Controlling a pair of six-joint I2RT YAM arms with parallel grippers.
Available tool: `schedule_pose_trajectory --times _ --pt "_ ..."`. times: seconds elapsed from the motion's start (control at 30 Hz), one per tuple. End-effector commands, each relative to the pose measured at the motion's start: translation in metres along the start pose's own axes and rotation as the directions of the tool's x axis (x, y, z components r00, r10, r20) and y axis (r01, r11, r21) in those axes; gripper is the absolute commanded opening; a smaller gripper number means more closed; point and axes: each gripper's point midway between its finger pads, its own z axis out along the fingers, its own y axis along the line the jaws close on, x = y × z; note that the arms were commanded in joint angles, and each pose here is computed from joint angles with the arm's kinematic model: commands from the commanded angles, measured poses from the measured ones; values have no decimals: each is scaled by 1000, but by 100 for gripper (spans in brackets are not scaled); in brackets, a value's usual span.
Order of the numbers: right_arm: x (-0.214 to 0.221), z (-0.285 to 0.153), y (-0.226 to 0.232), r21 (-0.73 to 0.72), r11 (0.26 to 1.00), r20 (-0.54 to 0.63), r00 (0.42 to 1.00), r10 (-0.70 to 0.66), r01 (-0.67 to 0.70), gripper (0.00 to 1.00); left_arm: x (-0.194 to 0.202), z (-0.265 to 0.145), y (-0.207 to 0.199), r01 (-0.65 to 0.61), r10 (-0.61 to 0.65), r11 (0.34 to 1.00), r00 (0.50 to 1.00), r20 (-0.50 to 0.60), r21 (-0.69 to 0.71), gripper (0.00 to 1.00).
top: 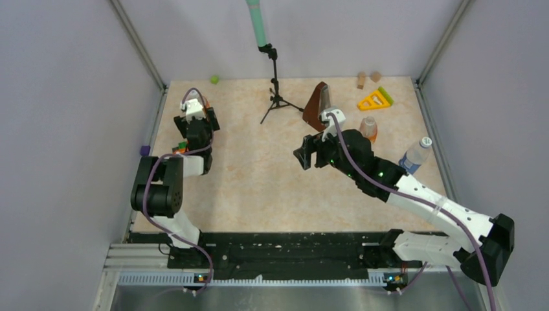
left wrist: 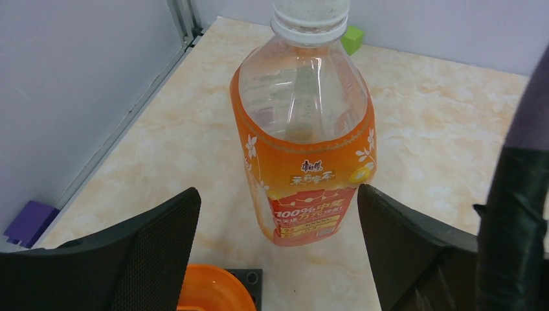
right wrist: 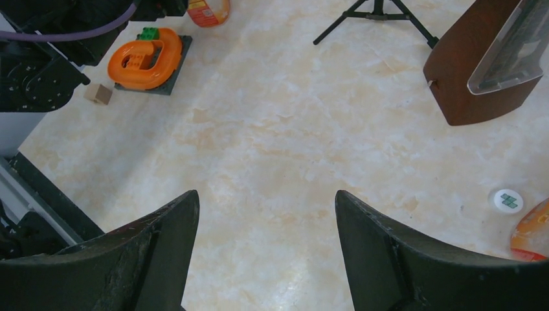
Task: Unscrew the bottle caps
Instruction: Pick up the plastic bottle at the center of the board.
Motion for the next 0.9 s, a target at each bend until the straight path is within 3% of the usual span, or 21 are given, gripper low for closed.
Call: schedule_pose_trajectory --times 0.0,0.4,0.73,0.87 --pt "-10 3 13 -52 999 33 999 -8 10 75 -43 12 -2 37 -38 999 988 151 5 92" --pt "-6 8 14 -53 999 18 1000 -11 12 76 -36 22 -5 78 -76 997 992 100 -20 98" --pt "-2 10 14 -54 998 9 1000 -20 21 76 -22 26 2 27 -23 998 997 70 -63 83" --pt "-1 11 14 -54 998 7 1000 -22 22 76 -18 23 3 16 -12 998 998 63 -62 71"
